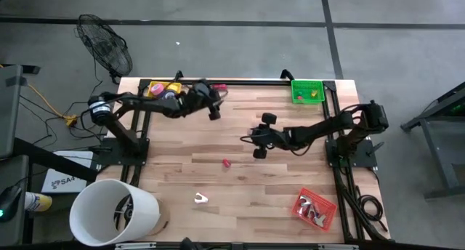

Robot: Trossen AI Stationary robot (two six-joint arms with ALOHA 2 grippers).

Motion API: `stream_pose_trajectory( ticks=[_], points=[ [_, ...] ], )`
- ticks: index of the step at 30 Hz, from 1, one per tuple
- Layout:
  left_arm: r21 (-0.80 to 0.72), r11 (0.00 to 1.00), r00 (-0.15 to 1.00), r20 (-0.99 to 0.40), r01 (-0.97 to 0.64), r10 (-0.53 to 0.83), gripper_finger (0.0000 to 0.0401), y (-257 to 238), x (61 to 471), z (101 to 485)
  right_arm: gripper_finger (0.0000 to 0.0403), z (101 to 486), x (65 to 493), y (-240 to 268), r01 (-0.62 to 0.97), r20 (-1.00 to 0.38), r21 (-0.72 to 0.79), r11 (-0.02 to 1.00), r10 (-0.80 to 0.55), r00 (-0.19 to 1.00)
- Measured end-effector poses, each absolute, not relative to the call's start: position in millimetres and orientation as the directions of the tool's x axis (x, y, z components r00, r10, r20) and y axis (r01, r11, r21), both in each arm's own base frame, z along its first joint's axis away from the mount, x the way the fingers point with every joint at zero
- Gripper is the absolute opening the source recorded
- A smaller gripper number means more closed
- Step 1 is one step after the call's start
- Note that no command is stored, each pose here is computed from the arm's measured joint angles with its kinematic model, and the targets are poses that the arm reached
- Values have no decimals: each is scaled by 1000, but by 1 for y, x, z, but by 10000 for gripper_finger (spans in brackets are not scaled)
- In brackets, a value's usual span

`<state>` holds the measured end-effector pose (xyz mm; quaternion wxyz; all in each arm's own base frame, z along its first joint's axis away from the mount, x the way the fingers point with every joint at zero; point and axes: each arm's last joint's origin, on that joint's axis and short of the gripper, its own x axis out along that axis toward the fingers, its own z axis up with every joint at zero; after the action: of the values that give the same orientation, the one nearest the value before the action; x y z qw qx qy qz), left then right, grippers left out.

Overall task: Pick and place Stapler, Stapler remover, tape
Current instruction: Put the top red stapler into the green bin

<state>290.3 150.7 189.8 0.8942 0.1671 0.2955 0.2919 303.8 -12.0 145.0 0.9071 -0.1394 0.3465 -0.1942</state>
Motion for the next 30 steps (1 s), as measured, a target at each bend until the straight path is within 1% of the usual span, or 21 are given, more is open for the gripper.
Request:
stream_pose_trajectory(
  ticks=[4, 8, 11, 13, 17, 20, 23, 28, 30],
  points=[
    [361, 785, 663, -420, -504, 619, 254, 170, 289, 198, 114, 145, 304, -15, 258, -578, -381, 888, -446, 683],
    [302, 773, 638, -439, -558, 632, 242, 180, 299, 193, 114, 145, 304, -15, 266, -577, -377, 887, -450, 682],
    [292, 757, 608, -460, -585, 647, 235, 188, 311, 182, 114, 145, 303, -16, 288, -579, -355, 889, -451, 679],
    [311, 730, 566, -475, -608, 674, 230, 193, 318, 174, 114, 144, 303, -18, 305, -588, -341, 889, -455, 669],
    [285, 671, 511, -468, -684, 721, 210, 204, 332, 168, 114, 142, 301, -20, 338, -604, -316, 886, -463, 649],
    [285, 635, 468, -477, -718, 744, 180, 209, 338, 168, 114, 140, 299, -20, 353, -619, -305, 884, -466, 632],
    [300, 599, 426, -478, -742, 768, 139, 213, 343, 170, 114, 139, 298, -20, 361, -629, -298, 884, -466, 623],
    [339, 533, 348, -476, -775, 808, 48, 214, 340, 168, 114, 139, 298, -20, 370, -628, -288, 883, -466, 623],
    [338, 525, 338, -477, -781, 811, 14, 215, 340, 168, 114, 139, 298, -19, 370, -629, -284, 885, -463, 624]
  ],
)
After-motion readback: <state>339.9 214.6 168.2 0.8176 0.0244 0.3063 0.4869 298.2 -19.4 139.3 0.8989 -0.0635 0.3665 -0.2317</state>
